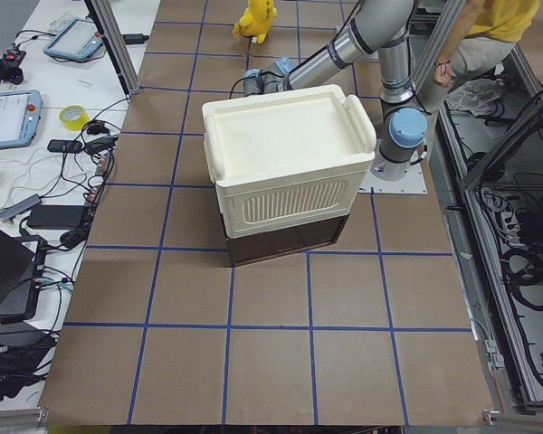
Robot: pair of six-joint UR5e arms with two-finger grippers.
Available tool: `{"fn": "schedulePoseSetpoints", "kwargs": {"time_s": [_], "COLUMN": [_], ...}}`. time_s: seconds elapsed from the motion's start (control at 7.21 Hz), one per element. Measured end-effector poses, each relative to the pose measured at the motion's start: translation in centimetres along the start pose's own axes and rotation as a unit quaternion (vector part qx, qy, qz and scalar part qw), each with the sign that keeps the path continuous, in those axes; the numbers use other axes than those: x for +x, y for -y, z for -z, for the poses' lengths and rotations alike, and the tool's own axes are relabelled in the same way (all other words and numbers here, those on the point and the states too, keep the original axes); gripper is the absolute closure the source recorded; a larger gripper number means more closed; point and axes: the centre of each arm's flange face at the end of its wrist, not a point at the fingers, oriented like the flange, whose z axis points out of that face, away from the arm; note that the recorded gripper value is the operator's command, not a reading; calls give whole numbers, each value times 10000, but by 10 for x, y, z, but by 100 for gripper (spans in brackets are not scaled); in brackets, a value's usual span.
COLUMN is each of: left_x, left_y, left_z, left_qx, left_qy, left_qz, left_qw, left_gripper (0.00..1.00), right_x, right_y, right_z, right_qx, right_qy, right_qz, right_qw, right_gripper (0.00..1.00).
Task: Pull drawer sideways
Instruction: 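Close the left gripper around the white drawer handle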
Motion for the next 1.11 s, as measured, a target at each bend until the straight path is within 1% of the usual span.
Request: {"fn": "schedulePoseSetpoints", "kwargs": {"time_s": [0.42,0.55,0.69,1.11], "left_x": [1,2,3,5], "left_y": [0,0,0,-1], "left_z": [0,0,-1,0], "left_qx": [0,-2,-5,7], "left_qy": [4,6,8,10], "left_qz": [79,71,60,64], "left_qw": [10000,10000,10000,10000], "left_gripper": [62,70,81,90], "right_x": [0,0,0,0], "right_y": [0,0,0,0], "right_z": [0,0,0,0], "right_qx": [0,0,0,0], "right_qy": [0,0,0,0], "right_qz": [-3,-2,1,0], "right_qw": [10000,10000,10000,10000], "right_gripper": [0,0,0,0]}}
